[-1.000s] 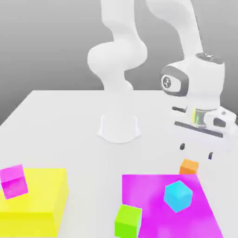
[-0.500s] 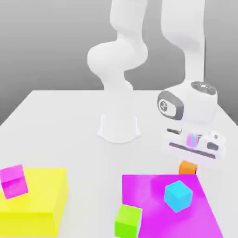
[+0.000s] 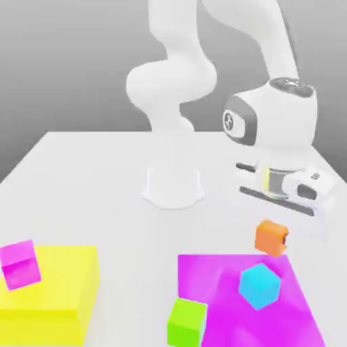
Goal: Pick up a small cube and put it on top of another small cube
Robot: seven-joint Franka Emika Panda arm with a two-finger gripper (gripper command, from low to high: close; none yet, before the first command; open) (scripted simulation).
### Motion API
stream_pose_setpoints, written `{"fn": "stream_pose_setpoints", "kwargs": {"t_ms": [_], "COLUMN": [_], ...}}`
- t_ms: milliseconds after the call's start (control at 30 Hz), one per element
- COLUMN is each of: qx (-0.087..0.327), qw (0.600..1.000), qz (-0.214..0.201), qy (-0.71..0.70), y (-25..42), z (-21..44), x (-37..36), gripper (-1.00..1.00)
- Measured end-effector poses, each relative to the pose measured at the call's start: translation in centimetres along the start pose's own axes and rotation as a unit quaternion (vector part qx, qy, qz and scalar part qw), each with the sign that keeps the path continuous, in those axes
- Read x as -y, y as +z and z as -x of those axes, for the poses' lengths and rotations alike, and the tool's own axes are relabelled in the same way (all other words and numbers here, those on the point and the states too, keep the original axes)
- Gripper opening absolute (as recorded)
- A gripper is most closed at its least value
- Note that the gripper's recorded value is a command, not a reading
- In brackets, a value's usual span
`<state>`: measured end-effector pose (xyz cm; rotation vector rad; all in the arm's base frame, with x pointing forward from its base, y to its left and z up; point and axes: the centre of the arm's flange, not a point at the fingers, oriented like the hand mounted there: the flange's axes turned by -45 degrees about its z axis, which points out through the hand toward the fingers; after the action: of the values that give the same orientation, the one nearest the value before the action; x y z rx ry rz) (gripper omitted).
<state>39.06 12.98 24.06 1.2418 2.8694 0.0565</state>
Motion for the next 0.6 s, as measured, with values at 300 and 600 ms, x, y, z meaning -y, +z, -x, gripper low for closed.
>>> {"fn": "stream_pose_setpoints", "kwargs": {"t_ms": [300, 600], "qx": [0.006, 0.007], "qw": [0.992, 0.973], "qz": [0.004, -0.010], "qy": [0.124, 0.230], "y": [-5.9, -11.2], "z": [18.6, 31.0], "x": [7.7, 24.6], "gripper": [-1.00, -1.00]}}
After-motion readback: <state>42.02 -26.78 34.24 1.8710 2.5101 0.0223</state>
